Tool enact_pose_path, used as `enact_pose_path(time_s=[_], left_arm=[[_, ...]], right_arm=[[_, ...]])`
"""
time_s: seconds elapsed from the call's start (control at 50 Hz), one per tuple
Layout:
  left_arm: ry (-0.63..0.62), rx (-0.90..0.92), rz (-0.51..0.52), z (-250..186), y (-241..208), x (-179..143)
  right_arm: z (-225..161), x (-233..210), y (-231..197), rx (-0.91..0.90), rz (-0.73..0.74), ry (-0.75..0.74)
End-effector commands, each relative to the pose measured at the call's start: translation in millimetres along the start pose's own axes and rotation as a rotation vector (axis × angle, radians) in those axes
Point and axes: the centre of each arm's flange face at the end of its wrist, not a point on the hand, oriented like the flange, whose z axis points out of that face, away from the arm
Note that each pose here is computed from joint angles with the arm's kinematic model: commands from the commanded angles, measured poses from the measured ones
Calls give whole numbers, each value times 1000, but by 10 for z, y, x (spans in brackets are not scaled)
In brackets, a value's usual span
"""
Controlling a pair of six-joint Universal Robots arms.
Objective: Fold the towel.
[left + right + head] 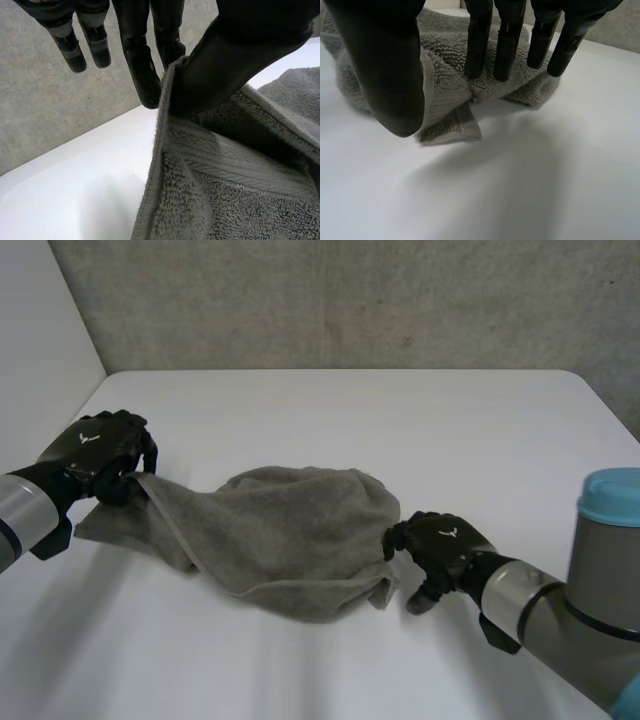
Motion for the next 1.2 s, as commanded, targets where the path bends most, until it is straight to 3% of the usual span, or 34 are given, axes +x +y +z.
enact_pose_path(time_s=[0.02,0.22,0.48,0.78,0.94,1.04,1.08,1.16,1.2], left_arm=[[0,-2,-1,4,9,-1],[0,-3,-2,2,13,1],[25,-4,-15,7,20,84],[15,6,-30,-5,-15,57],[13,18,-41,-15,-52,55],[-7,67,-65,-94,-214,28],[-8,77,-73,-113,-242,30],[-6,89,-87,-139,-273,49],[4,81,-94,-146,-239,88]], right_arm=[[183,-141,-33,10,-17,-19],[199,-360,26,-2,1,-80],[441,-289,205,-25,58,-36],[546,-305,94,68,128,-41],[402,-187,-250,162,155,-52],[-26,319,-1089,419,109,26],[-133,420,-1219,446,93,35],[-154,453,-1154,360,57,-6],[-96,418,-981,269,-37,-16]])
